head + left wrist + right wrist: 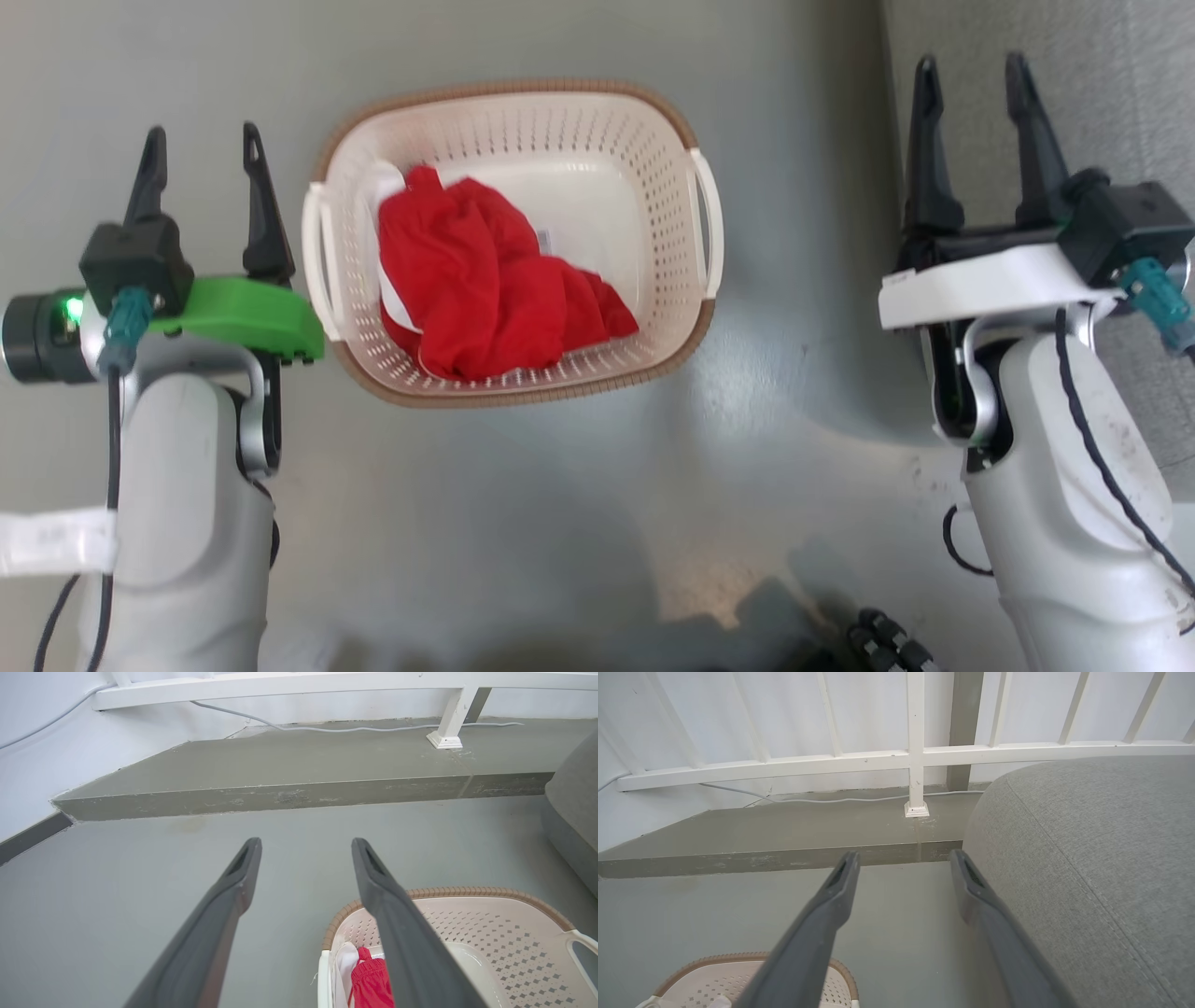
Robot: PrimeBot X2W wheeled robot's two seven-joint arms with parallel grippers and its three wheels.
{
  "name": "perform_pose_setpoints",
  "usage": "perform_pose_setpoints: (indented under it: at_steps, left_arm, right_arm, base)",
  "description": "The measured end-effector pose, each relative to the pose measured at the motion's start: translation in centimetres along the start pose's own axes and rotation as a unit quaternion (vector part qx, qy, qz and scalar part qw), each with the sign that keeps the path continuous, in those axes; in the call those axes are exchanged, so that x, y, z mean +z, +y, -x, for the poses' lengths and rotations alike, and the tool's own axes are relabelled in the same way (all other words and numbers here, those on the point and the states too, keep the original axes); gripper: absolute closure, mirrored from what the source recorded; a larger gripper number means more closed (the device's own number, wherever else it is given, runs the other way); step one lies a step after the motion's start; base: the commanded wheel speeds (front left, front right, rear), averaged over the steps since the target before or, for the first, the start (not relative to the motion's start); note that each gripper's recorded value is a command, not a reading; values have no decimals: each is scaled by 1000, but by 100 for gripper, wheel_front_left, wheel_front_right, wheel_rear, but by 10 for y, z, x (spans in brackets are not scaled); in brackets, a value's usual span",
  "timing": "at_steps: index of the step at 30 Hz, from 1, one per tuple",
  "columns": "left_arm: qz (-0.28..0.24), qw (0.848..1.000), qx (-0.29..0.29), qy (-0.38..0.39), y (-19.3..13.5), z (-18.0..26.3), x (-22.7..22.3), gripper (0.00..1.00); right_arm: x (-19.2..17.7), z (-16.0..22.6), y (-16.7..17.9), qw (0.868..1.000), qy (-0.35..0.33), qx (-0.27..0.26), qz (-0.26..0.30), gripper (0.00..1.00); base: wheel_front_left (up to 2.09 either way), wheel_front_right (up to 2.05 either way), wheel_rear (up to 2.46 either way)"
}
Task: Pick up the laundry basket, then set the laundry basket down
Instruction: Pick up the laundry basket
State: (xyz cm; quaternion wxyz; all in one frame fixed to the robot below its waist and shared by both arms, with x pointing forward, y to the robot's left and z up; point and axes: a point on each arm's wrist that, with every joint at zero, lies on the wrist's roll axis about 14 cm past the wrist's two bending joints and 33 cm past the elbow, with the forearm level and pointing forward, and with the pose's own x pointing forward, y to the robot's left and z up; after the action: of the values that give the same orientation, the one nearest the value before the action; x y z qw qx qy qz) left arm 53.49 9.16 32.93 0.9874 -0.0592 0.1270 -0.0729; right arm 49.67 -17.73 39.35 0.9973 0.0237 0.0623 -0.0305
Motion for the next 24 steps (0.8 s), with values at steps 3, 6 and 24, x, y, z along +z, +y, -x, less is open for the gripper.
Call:
perform_pose_setpoints:
  at_steps: [3, 6, 24]
  left_arm:
    - [-1, 1000, 2, -11, 1, 7, 11, 0]
    - [1, 1000, 5, -30, 2, 17, 29, 0]
    - [-8, 997, 54, -55, 26, 112, 64, 0]
  right_arm:
    - [6, 5, 1, 1000, -5, 1, -1, 0]
    - [18, 11, 3, 1000, -15, 3, -4, 0]
    - [47, 76, 16, 999, -26, 21, -20, 0]
  base:
    - [0, 0, 0]
    - [0, 0, 0]
    - [0, 0, 0]
